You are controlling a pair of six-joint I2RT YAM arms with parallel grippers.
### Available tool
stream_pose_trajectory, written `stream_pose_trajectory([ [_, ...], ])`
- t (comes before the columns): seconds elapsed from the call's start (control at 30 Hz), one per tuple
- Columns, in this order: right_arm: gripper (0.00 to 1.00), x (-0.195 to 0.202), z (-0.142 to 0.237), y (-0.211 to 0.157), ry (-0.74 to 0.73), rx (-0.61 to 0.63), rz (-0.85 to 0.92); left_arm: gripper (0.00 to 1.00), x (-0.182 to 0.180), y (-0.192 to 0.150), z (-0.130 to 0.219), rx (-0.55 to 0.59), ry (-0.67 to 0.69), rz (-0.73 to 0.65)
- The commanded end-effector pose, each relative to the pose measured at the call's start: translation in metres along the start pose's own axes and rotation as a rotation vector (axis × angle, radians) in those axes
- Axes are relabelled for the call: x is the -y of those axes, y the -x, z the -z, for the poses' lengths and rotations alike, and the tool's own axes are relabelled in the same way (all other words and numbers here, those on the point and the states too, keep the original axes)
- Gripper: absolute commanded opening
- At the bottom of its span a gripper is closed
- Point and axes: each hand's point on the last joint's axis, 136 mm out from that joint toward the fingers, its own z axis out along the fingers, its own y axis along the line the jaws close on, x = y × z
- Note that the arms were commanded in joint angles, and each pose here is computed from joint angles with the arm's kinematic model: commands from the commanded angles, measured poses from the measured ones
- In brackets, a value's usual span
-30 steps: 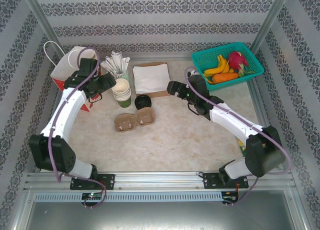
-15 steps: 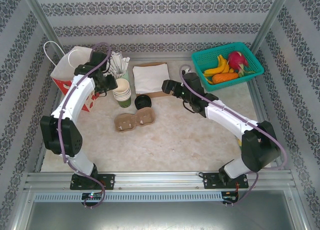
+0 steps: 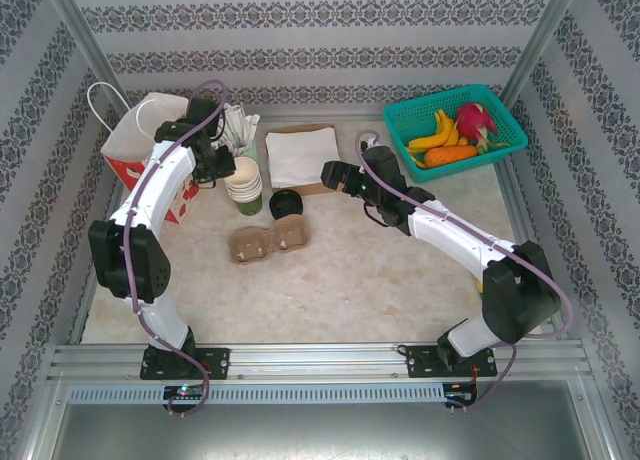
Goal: Pack the takeout coffee
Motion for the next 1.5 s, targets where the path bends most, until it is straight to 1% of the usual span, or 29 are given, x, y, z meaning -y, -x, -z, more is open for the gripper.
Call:
stream_pose_trajectory([
  [0.0, 0.98, -0.007, 0.002, 0.009, -0.005, 0.024, 0.015, 0.24, 0.004, -0.006, 0.004, -0.029, 0.005, -0.033],
  [0.17, 0.98, -0.007, 0.002, 0.008, -0.005, 0.023, 0.016, 0.22, 0.003, -0.009, 0.001, -0.041, 0.011, -0.038],
  [0.43, 0.98, -0.007, 0.004, 0.010, -0.006, 0.029, 0.018, 0.10, 0.006, -0.008, 0.004, -0.038, -0.001, -0.038],
  [0.53, 0.98, -0.008, 0.005, 0.010, -0.004, 0.030, 0.018, 0.01, 0.007, -0.007, 0.006, -0.034, -0.006, -0.037],
  [0.57, 0.98, -0.008, 0.005, 0.010, -0.003, 0.031, 0.019, 0.00, 0.008, -0.006, 0.007, -0.030, -0.014, -0.037],
  [0.77, 0.98, -0.009, 0.008, 0.011, -0.006, 0.035, 0.028, 0.00, 0.016, -0.002, 0.017, -0.001, -0.062, -0.030],
  [0.93, 0.98, -0.013, 0.009, 0.013, 0.001, 0.038, 0.042, 0.00, 0.015, 0.003, 0.025, 0.034, -0.061, -0.021],
  [1.07, 0.98, -0.028, 0.013, 0.015, 0.067, 0.042, 0.098, 0.00, 0.012, 0.006, 0.028, 0.048, -0.059, -0.004],
  [1.2, 0.98, -0.044, 0.019, 0.014, 0.139, 0.040, 0.175, 0.00, 0.016, 0.009, 0.030, 0.052, -0.097, 0.012],
  [1.37, 0.98, -0.047, 0.026, 0.017, 0.138, 0.057, 0.211, 0.00, 0.013, 0.012, 0.032, 0.055, -0.108, 0.035],
  [1.47, 0.98, -0.045, 0.027, 0.017, 0.132, 0.062, 0.217, 0.00, 0.014, 0.013, 0.035, 0.057, -0.142, 0.060],
])
